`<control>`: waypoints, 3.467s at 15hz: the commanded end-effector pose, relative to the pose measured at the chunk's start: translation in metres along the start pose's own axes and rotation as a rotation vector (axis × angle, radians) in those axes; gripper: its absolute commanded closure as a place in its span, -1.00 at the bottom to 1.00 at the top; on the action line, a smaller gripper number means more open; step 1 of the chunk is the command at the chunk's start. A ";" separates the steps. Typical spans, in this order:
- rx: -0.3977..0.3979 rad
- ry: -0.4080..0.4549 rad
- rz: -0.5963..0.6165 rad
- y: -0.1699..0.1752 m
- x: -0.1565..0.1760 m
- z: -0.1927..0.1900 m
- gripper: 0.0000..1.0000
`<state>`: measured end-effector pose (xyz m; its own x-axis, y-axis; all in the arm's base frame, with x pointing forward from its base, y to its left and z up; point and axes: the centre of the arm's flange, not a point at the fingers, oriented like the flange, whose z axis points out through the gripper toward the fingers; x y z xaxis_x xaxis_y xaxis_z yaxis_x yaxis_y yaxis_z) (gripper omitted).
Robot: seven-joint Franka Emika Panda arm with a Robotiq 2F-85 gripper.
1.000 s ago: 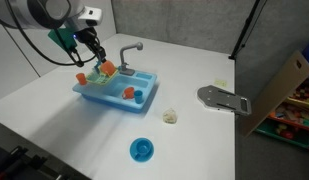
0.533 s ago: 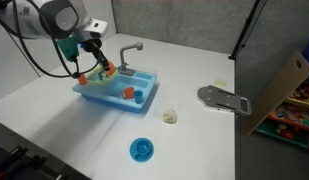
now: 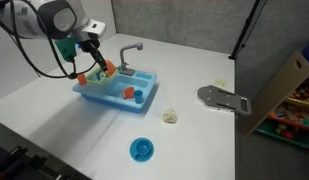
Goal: Remove the brush that is in the blue cup which is on the blue saucer plate and put it in the dish drying rack
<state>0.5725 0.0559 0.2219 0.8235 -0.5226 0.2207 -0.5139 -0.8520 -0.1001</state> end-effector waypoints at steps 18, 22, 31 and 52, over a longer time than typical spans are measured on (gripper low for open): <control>-0.040 -0.009 0.346 -0.018 0.007 0.014 0.83; -0.049 -0.017 0.397 -0.023 0.012 0.022 0.83; -0.071 -0.035 0.458 -0.041 0.021 0.041 0.83; -0.132 -0.084 0.552 -0.038 0.030 0.089 0.82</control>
<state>0.6292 0.0708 0.1475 0.4649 -0.8778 0.1155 -0.8793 -0.4730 -0.0558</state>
